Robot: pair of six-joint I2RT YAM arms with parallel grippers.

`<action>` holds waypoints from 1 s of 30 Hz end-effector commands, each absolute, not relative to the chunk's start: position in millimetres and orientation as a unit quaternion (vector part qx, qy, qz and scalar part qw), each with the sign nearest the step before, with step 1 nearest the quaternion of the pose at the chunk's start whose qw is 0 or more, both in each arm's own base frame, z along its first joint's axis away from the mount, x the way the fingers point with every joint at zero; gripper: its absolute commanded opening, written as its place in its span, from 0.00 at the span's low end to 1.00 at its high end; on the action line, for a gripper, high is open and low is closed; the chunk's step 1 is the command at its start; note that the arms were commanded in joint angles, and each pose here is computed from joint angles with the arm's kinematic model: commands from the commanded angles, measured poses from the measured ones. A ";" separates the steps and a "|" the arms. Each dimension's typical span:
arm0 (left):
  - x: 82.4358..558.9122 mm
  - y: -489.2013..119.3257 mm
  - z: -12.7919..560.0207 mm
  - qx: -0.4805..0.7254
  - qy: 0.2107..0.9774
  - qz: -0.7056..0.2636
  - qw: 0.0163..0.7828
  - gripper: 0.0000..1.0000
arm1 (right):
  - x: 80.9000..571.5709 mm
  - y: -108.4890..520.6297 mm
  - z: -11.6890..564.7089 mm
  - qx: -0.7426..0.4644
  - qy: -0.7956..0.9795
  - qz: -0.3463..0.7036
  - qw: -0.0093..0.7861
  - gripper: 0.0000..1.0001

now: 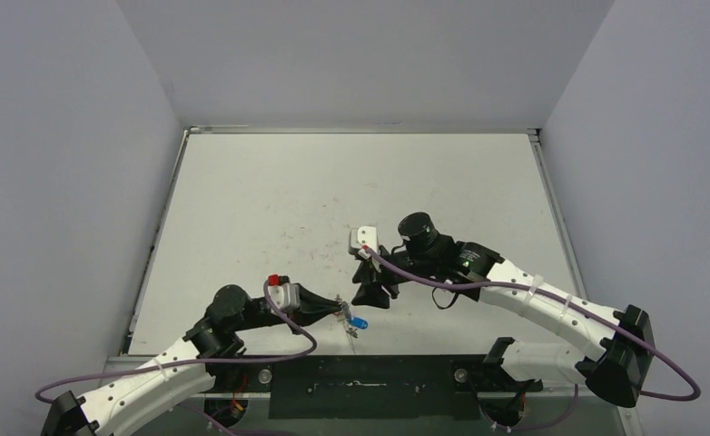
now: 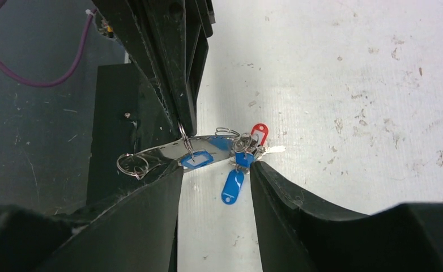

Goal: Put the keys on the keyring

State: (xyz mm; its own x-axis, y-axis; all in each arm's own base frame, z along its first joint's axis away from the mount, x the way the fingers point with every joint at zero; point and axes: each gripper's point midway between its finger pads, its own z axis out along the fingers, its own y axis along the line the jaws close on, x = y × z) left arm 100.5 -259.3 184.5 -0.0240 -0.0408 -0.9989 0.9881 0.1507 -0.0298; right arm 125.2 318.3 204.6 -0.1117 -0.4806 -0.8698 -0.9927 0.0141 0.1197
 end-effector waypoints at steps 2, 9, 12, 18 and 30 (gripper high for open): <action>98.2 -257.3 232.7 0.419 0.460 -0.495 0.606 0.00 | 115.0 331.8 231.7 -0.586 0.560 0.456 0.368 0.45; 98.0 -255.5 234.1 0.416 0.459 -0.494 0.610 0.00 | 112.1 338.7 234.6 -0.579 0.553 0.478 0.361 0.40; 99.1 -255.3 234.7 0.415 0.460 -0.492 0.612 0.00 | 111.6 341.9 234.3 -0.577 0.554 0.486 0.352 0.40; 99.0 -256.0 234.6 0.417 0.461 -0.492 0.610 0.00 | 109.9 347.6 231.7 -0.574 0.556 0.499 0.334 0.28; 105.3 -253.5 230.8 0.402 0.482 -0.484 0.610 0.00 | 111.1 344.7 237.8 -0.570 0.560 0.492 0.344 0.00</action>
State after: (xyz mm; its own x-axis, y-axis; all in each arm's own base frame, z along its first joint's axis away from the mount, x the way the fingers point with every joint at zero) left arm 103.2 -255.3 206.9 0.0220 -0.1422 -0.9896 0.9825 0.1861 -0.0049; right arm 105.9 339.4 202.2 -0.1760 -0.3904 -0.9036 -0.9638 -0.1185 0.2389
